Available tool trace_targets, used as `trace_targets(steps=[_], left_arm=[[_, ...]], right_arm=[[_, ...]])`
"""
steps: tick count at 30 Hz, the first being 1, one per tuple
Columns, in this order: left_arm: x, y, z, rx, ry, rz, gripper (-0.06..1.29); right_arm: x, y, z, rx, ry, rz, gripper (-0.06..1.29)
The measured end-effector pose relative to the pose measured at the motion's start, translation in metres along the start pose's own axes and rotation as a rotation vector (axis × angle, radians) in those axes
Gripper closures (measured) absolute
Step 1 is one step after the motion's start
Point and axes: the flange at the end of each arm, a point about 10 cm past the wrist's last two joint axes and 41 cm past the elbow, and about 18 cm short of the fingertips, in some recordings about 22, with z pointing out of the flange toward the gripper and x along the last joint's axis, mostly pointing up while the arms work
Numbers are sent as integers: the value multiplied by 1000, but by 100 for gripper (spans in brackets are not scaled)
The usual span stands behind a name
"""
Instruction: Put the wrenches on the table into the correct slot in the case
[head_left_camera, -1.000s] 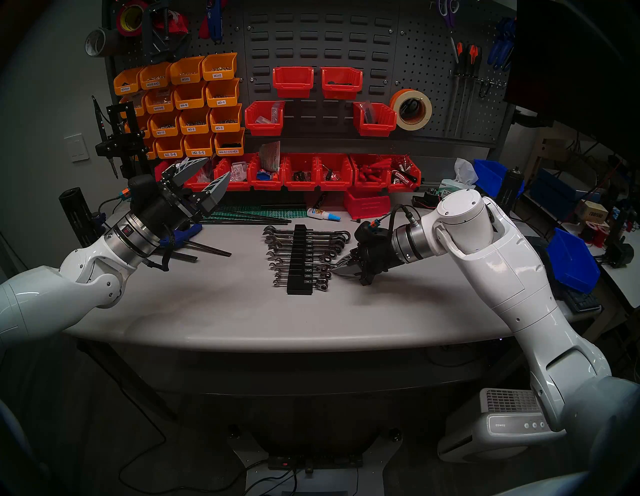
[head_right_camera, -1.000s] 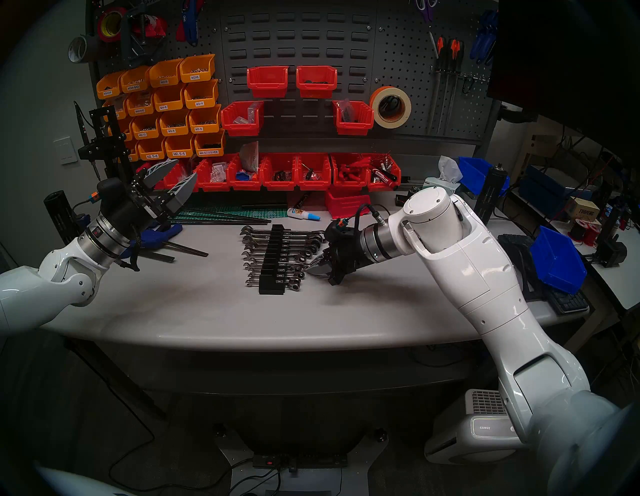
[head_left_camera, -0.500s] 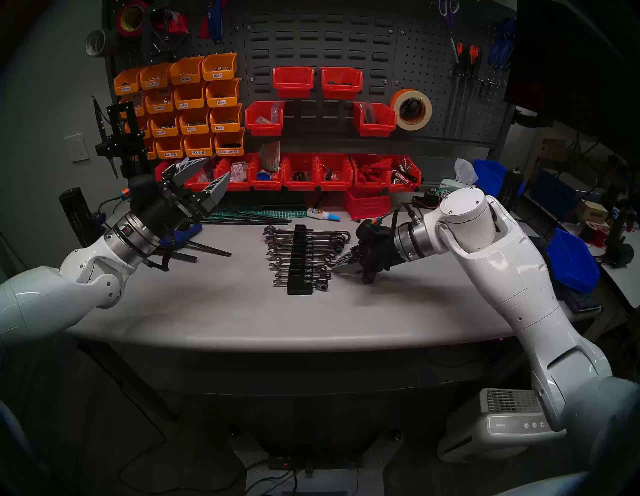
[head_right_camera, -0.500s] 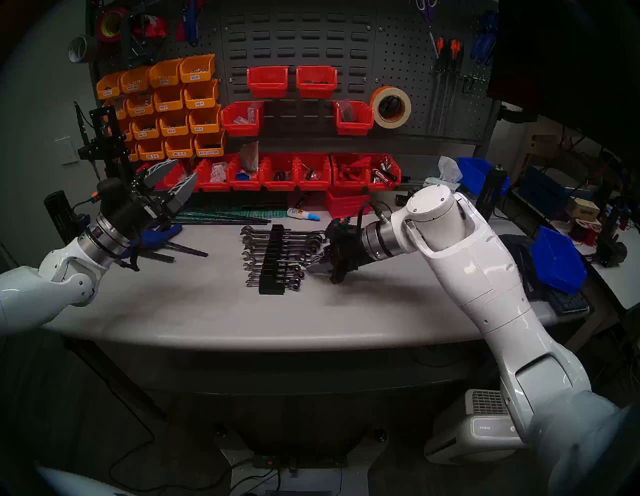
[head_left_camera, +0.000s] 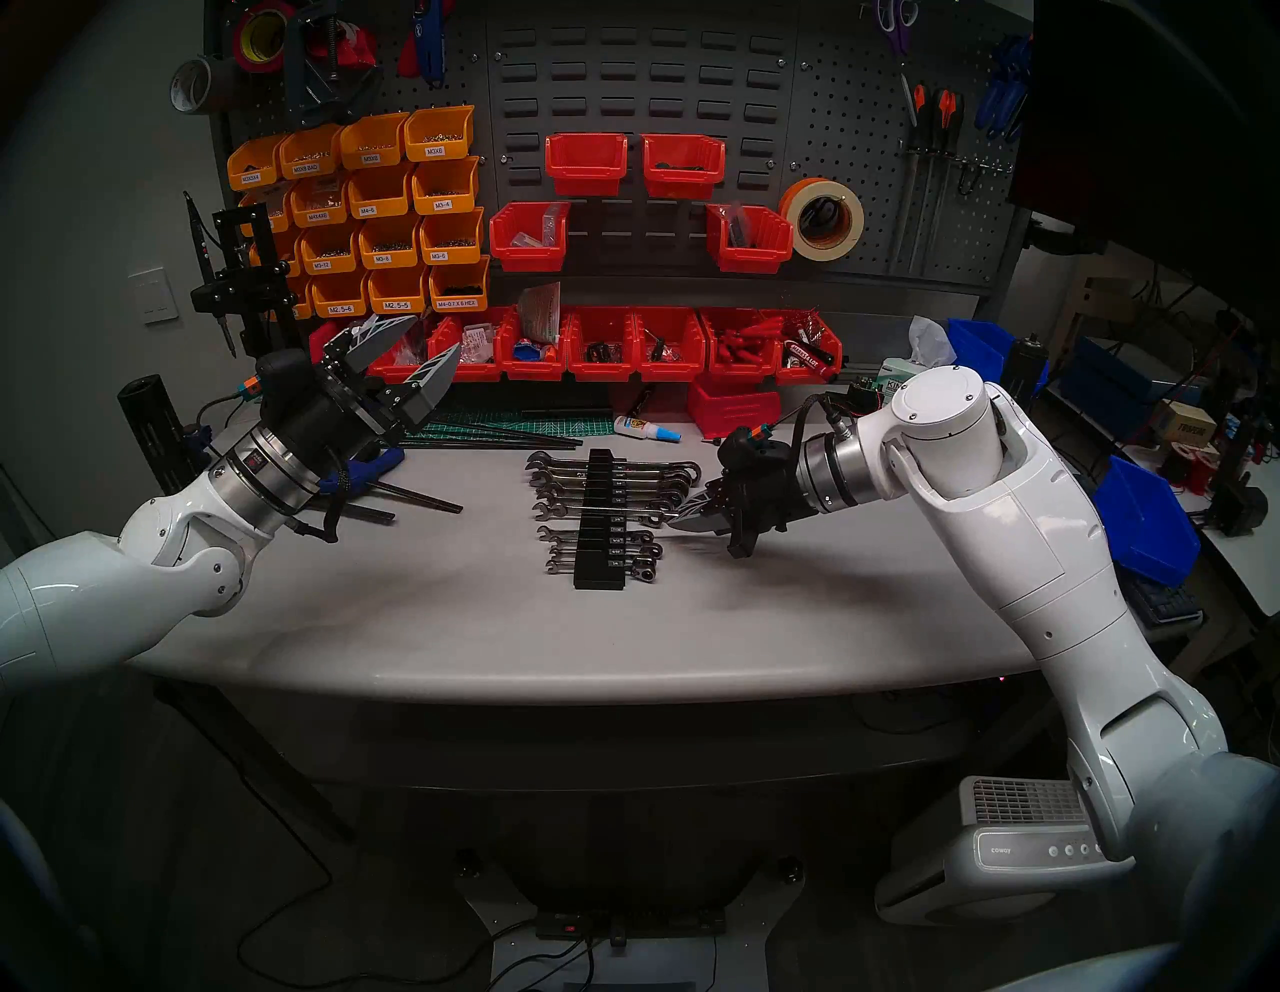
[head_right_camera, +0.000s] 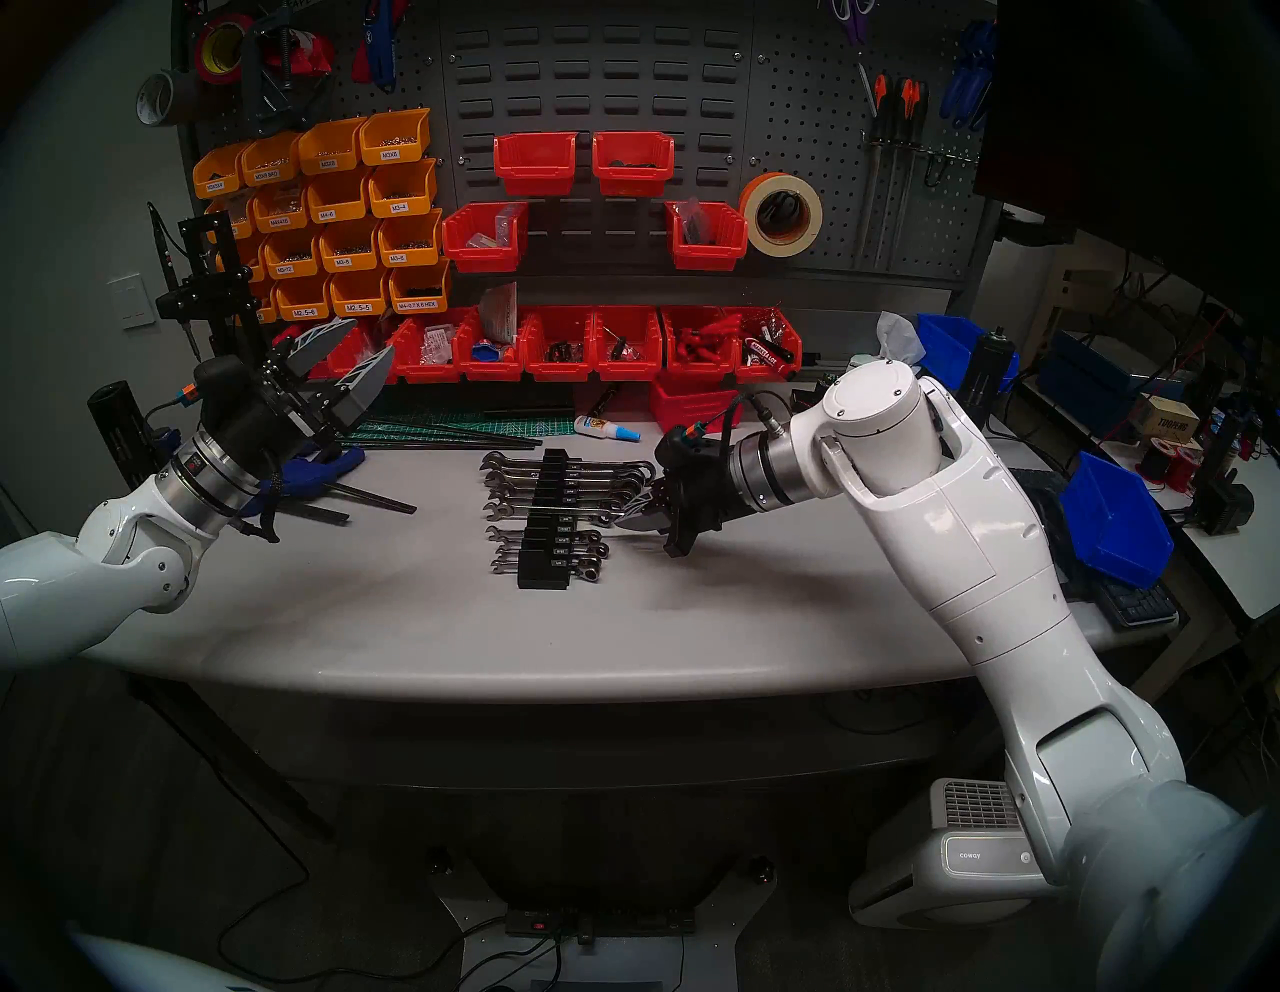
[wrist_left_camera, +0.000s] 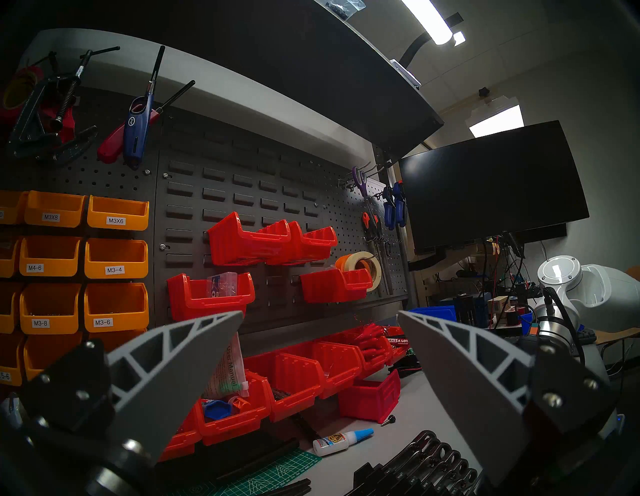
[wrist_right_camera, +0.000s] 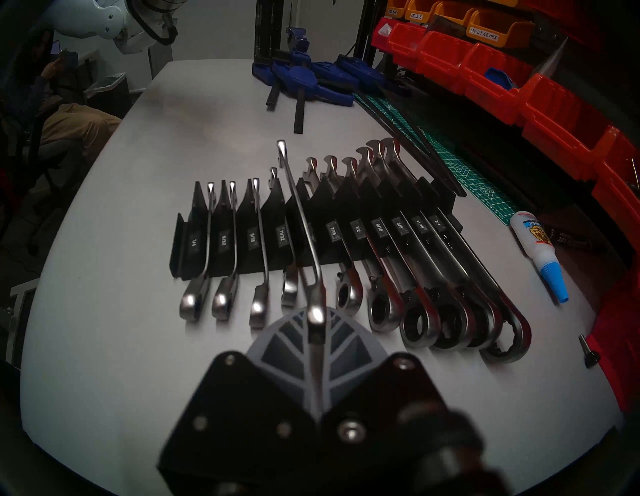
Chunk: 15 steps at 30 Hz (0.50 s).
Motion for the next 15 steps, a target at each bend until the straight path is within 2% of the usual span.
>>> trace_targets(steps=[15], left_arm=[[0,0,0,0,0,0,1]], right_arm=[[-4,9,7,16,13,8,127]])
